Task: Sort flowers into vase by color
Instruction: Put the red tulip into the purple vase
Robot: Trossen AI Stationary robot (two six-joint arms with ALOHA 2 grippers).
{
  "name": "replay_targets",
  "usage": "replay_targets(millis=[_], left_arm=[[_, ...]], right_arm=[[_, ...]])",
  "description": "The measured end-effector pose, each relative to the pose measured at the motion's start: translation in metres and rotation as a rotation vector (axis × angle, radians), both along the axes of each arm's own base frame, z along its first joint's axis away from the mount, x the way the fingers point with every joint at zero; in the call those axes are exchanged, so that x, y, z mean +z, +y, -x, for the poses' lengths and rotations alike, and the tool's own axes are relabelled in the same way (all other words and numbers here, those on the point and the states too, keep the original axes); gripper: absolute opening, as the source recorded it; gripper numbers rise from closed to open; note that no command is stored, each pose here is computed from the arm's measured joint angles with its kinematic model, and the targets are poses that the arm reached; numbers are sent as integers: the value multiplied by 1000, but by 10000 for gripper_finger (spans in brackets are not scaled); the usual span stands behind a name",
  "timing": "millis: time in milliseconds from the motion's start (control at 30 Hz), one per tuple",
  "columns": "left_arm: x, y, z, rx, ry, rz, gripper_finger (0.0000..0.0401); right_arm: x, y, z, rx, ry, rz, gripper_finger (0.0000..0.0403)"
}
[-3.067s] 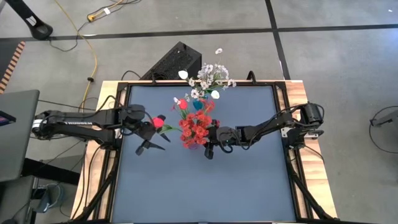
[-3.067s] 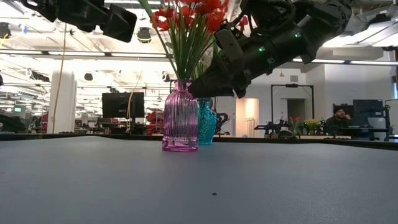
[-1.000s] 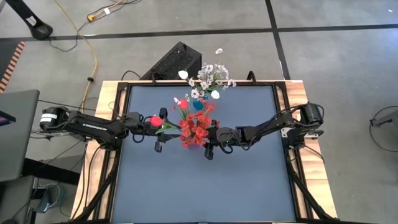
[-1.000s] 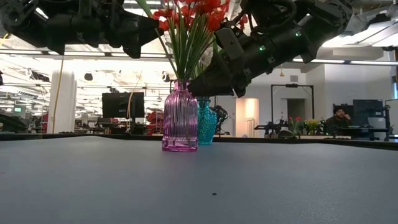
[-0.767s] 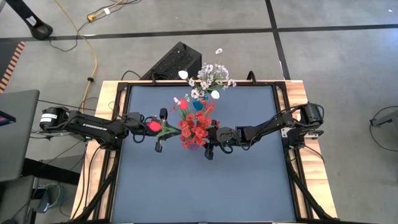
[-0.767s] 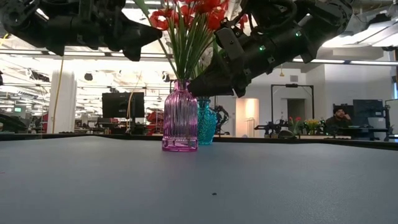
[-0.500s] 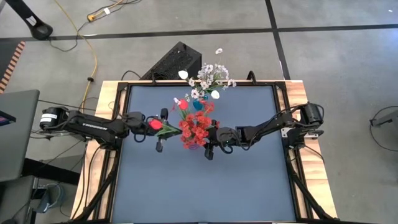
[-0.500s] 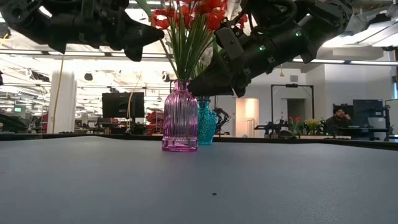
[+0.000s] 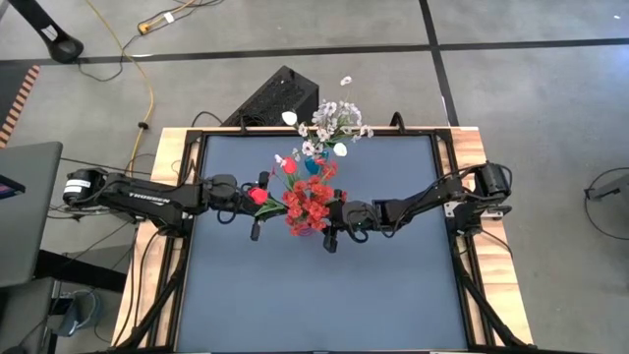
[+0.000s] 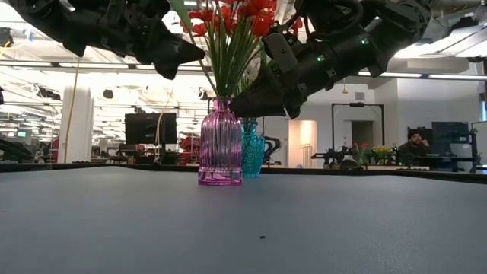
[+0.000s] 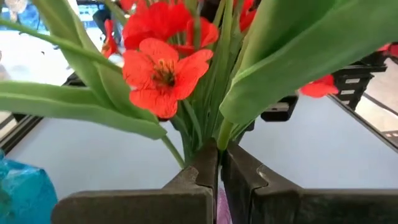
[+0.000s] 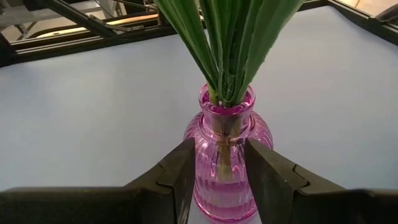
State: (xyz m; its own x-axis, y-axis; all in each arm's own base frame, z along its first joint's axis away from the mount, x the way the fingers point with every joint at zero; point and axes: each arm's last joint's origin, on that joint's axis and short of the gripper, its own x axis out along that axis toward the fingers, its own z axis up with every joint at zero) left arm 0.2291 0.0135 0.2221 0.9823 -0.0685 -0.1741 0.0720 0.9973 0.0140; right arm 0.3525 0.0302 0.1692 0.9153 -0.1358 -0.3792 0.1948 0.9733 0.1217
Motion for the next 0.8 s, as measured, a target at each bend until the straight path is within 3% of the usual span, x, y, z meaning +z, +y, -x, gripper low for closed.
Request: replay_targets(millis=[333, 633, 800], left_arm=[[0, 1, 0, 25, 6, 33, 0], [-23, -1, -19, 20, 41, 53, 0], [-21, 0, -26, 13, 48, 59, 0]], right_arm=[[0, 0, 0, 0, 0, 0, 164], [0, 0, 0, -1, 0, 1, 164], [0, 0, 0, -1, 2, 1, 164]])
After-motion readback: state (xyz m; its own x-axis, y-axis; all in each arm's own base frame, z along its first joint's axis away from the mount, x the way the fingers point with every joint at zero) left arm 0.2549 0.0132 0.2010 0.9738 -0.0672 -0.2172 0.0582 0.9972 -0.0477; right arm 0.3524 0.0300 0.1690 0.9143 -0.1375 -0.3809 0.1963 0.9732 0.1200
